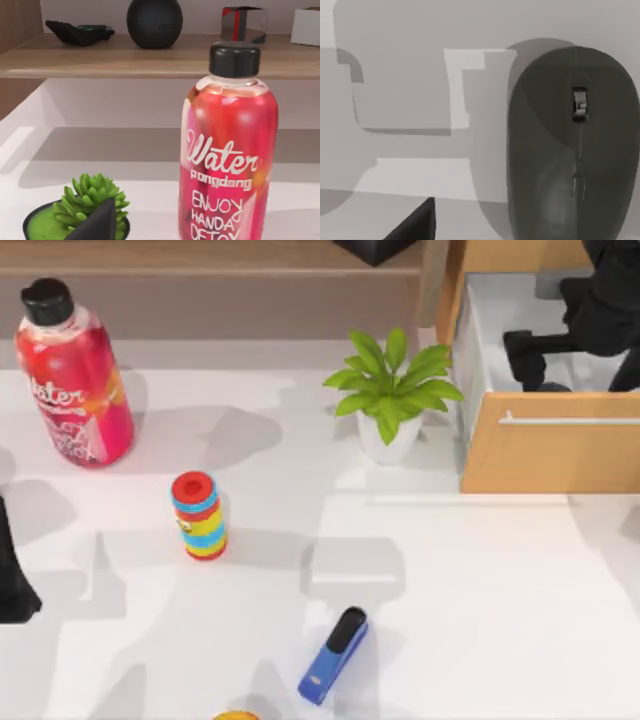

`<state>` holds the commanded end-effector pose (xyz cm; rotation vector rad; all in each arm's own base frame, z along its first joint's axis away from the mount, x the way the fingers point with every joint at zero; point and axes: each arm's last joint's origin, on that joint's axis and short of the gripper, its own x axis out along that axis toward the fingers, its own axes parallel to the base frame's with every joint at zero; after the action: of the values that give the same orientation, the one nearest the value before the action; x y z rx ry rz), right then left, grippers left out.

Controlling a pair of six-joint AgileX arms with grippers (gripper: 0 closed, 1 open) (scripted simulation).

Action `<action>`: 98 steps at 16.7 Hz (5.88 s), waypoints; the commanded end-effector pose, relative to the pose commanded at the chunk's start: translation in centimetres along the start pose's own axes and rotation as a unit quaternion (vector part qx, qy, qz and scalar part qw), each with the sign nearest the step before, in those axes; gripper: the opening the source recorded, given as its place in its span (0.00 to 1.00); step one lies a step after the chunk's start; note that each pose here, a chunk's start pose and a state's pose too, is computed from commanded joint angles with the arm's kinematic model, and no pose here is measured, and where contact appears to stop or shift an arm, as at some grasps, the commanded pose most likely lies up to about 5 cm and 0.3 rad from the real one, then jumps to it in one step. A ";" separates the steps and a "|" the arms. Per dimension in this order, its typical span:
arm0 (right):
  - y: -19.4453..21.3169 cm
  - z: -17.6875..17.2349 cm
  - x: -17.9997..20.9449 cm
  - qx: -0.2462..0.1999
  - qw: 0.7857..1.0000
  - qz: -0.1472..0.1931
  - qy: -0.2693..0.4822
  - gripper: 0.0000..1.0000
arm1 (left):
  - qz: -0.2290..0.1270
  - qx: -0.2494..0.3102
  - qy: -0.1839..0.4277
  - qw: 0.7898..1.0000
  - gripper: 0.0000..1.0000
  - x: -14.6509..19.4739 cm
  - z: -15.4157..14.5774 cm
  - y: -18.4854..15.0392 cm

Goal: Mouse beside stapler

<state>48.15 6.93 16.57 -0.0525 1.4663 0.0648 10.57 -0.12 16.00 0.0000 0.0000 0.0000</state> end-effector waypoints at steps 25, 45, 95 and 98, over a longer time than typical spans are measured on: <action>0.1 -0.6 -0.4 -0.001 1.000 -0.002 0.005 1.00 | 0.000 0.000 0.000 1.000 1.00 0.0 0.0 0.0; 0.0 0.0 3.1 0.000 1.000 0.000 0.001 0.17 | 0.000 0.000 0.000 1.000 1.00 0.0 0.0 0.0; 17.0 -25.7 -1.8 0.045 0.999 -0.002 -0.002 0.00 | 0.000 0.000 0.000 1.000 1.00 0.0 0.0 0.0; 17.0 -25.8 -1.6 0.046 0.999 -0.003 0.000 0.00 | 0.000 0.000 0.000 1.000 1.00 0.0 0.0 0.0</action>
<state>21.07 21.89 15.56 0.0178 1.4677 -0.0075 10.57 -0.12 16.00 0.0000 0.0000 0.0000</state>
